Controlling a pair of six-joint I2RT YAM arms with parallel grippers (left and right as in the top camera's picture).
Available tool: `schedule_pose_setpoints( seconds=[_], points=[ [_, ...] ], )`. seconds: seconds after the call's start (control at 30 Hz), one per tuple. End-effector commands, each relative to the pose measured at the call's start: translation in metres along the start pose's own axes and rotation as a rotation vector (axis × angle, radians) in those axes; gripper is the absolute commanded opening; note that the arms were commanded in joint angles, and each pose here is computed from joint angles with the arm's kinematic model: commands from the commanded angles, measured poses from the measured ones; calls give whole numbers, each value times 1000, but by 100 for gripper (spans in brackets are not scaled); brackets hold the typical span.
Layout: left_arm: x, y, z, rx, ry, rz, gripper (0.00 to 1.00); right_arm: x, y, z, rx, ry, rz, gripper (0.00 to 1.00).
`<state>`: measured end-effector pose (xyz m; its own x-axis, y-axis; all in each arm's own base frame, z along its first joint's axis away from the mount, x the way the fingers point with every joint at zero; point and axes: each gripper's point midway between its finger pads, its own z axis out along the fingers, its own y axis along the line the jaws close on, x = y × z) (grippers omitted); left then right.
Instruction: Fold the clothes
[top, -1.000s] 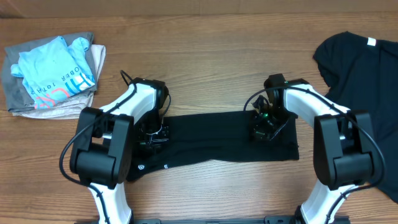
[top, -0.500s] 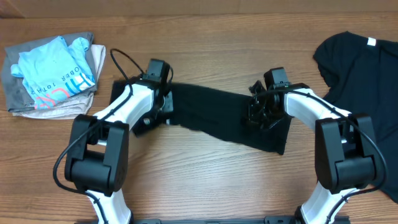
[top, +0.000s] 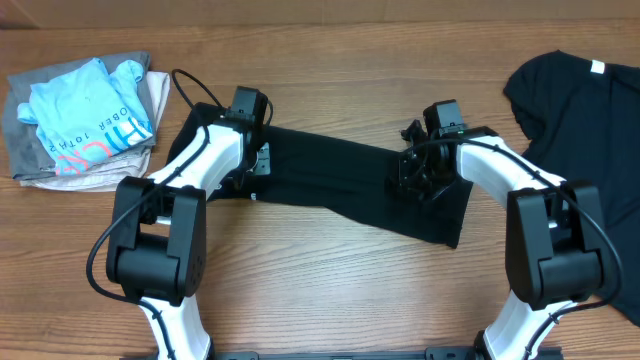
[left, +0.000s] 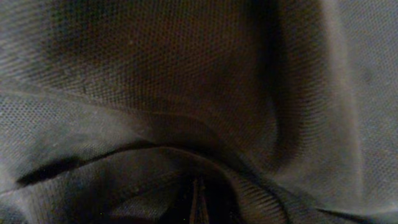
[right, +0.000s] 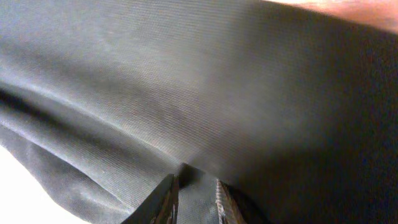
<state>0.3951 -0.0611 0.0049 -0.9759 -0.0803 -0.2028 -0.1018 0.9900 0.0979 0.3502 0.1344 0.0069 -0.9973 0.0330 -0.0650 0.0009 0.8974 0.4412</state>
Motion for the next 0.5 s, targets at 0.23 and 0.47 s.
schedule_pose_setpoints(
  seconds=[0.23,0.47],
  points=[
    [-43,7,-70,-9,-55,11,4,5,-20,-53,138,-42,52,26],
    [-43,10,-126,48,-118,-53,5,23,-62,-48,335,-34,155,26]
  ],
)
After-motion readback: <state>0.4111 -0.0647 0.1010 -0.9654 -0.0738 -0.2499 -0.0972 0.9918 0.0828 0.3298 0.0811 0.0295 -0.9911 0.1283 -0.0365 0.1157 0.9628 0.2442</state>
